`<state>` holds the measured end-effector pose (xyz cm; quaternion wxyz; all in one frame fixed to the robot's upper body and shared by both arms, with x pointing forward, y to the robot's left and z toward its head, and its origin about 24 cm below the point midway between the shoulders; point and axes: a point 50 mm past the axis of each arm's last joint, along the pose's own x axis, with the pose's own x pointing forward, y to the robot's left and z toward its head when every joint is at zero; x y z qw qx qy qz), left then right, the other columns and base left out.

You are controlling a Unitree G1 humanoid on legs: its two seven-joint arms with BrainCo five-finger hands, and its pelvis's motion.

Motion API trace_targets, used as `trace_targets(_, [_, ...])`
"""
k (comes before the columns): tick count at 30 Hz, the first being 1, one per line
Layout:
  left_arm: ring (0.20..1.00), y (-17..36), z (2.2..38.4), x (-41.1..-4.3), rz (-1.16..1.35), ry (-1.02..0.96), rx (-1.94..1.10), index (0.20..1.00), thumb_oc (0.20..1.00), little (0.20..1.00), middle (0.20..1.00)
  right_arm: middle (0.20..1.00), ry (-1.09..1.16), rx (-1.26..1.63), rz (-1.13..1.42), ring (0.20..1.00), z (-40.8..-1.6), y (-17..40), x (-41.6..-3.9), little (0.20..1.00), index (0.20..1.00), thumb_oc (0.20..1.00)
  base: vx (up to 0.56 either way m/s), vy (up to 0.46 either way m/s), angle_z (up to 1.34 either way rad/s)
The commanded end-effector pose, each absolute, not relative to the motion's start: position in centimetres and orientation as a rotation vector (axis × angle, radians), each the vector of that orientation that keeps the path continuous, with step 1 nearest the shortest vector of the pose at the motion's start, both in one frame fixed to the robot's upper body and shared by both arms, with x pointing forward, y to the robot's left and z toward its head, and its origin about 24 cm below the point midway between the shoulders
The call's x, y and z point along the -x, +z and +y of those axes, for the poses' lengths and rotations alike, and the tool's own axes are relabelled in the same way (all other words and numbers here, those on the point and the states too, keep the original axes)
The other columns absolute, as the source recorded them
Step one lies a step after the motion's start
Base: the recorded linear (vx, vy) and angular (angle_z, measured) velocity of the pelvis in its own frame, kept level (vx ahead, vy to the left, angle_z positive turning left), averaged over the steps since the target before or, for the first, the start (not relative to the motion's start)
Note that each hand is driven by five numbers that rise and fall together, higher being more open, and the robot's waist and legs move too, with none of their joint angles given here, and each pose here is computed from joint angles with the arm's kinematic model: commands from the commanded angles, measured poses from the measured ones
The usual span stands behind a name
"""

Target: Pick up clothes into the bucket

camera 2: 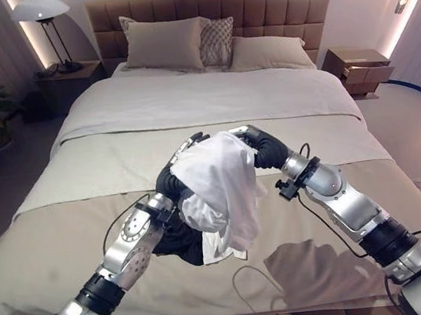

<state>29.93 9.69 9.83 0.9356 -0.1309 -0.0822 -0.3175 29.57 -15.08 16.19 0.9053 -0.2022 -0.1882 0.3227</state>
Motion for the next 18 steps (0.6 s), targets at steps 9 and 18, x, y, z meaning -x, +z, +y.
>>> trace_targets(9, [0.200, 8.3, 9.2, -31.0, -0.080, -0.752, 0.284, 0.200, 0.200, 0.200, 0.200, 0.200, 0.733, 0.239, -0.558, 0.200, -13.1, 19.2, -29.1, 0.200, 0.200, 0.200, 0.00, 0.001, -0.01])
trace_targets(18, [0.200, 7.6, 10.0, -31.0, -0.092, -0.659, 0.243, 0.200, 0.200, 0.200, 0.200, 0.460, 0.654, 0.204, -0.568, 0.460, -13.9, 18.9, -29.3, 0.460, 0.460, 0.460, 0.00, 0.000, 0.00])
